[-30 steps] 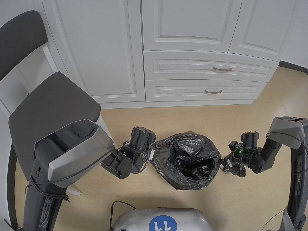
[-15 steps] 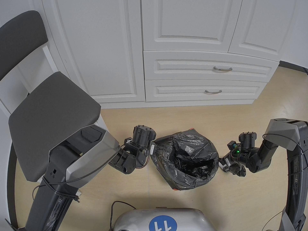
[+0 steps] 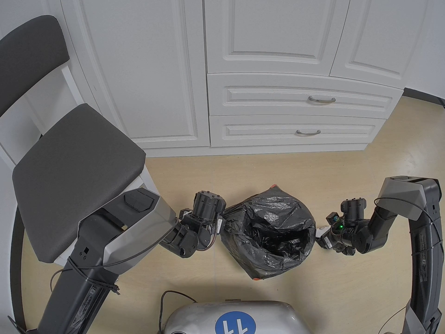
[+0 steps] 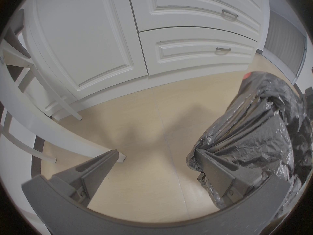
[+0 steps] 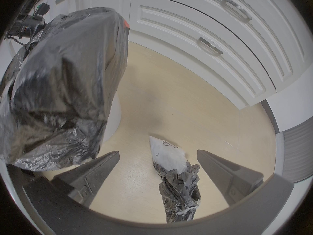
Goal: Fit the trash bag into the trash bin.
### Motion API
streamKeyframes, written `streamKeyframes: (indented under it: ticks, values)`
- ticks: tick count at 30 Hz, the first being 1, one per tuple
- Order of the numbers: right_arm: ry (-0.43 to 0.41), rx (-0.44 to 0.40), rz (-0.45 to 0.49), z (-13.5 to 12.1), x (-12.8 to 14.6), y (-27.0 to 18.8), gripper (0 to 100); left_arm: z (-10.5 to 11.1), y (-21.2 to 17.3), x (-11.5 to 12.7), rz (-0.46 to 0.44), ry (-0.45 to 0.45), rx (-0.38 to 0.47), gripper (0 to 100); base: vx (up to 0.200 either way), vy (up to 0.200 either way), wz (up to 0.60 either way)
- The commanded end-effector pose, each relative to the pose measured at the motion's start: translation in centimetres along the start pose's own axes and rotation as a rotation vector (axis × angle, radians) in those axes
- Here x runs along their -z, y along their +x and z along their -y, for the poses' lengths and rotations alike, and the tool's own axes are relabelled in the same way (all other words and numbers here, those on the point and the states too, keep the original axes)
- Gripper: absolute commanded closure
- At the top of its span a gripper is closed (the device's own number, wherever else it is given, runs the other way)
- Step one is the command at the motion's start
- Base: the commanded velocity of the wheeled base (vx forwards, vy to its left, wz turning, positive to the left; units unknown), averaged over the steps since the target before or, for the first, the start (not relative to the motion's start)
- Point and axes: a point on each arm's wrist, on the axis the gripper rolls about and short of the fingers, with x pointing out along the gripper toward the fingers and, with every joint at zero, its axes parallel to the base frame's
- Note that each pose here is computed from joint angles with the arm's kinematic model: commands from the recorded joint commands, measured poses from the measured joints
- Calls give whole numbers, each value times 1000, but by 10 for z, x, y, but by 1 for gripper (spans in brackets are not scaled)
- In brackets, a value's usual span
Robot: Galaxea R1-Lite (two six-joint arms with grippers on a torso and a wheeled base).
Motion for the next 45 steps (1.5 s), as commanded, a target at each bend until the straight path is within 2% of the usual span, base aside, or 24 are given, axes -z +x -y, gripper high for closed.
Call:
streamKeyframes:
  ticks: [1,5,7,11,12,16,17,22,23,24,28,30,31,32,34,36,40,41,45]
  values:
    - [-1,-3,-2,-1,1,1,0,3,-3,9,-24,17,5,0,0,0,0]
    - [7,29,18,6,-4,-2,0,11,-10,13,-36,22,23,0,0,0,0]
    - [18,62,58,21,-18,-19,0,12,-12,13,-35,21,26,0,0,0,0]
    - [29,87,117,33,-35,-49,0,11,-14,11,-30,6,26,0,0,0,0]
    - [31,111,169,40,-46,-73,0,10,-21,9,-31,-14,29,0,0,0,0]
    - [20,135,239,40,-57,-103,0,12,-36,7,-26,-50,31,0,0,0,0]
    - [2,137,307,32,-66,-122,0,12,-43,8,-23,-69,11,0,0,0,0]
    - [-43,71,394,6,-82,-140,0,11,-50,9,14,-96,-28,0,0,0,0]
    - [-70,7,436,-9,-92,-140,0,8,-54,9,30,-105,-41,0,0,0,0]
    - [-84,-20,451,-16,-97,-139,0,7,-57,10,31,-104,-41,0,0,0,0]
    - [-143,-119,441,-42,-107,-135,0,-2,-72,22,-1,-93,-47,0,0,0,0]
    - [-198,-179,421,-47,-106,-129,0,-6,-80,27,1,-101,-45,0,0,0,0]
    - [-203,-183,419,-47,-106,-128,0,-6,-80,27,1,-101,-45,0,0,0,0]
    - [-247,-196,405,-51,-106,-117,0,-8,-83,30,8,-107,-44,0,0,0,0]
    - [-268,-197,401,-53,-106,-111,0,-9,-83,31,12,-108,-43,0,0,0,0]
    - [-323,-211,368,-66,-99,-95,0,-10,-84,32,24,-115,-55,0,0,0,0]
    - [-346,-209,330,-84,-94,-83,0,-11,-85,33,26,-117,-56,0,0,0,0]
    - [-350,-169,321,-92,-94,-74,0,-11,-85,33,27,-120,-56,0,0,0,0]
    - [-344,-104,340,-105,-91,-59,0,-11,-85,32,37,-125,-67,0,0,0,0]
